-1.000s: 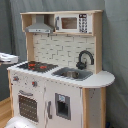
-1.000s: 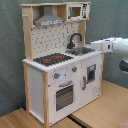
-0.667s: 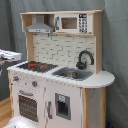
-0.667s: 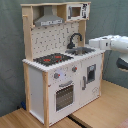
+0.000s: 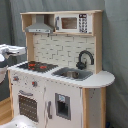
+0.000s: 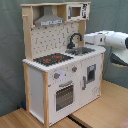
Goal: Play with the kitchen
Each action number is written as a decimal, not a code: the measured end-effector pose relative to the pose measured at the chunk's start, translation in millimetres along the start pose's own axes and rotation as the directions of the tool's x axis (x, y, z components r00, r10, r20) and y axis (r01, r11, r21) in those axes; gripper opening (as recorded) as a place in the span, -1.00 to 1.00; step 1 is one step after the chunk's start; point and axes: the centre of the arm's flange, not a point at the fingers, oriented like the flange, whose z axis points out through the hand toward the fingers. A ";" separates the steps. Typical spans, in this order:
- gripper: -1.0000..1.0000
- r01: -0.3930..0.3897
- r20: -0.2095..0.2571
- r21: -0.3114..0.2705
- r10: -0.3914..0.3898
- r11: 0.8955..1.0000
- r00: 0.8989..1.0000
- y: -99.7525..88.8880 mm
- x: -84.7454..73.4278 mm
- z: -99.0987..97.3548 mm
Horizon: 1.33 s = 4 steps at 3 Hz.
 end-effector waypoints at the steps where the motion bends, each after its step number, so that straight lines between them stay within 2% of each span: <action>1: 1.00 -0.009 -0.001 -0.016 0.009 1.000 1.000 11.7 -7.3 21.7; 2: 1.00 -0.026 -0.017 -0.027 0.026 0.999 1.000 16.9 -16.6 47.2; 3: 1.00 -0.041 -0.041 -0.030 0.040 0.999 0.998 13.7 -29.7 71.5; 4: 1.00 -0.038 -0.044 -0.036 0.037 0.999 0.998 14.0 -52.9 90.9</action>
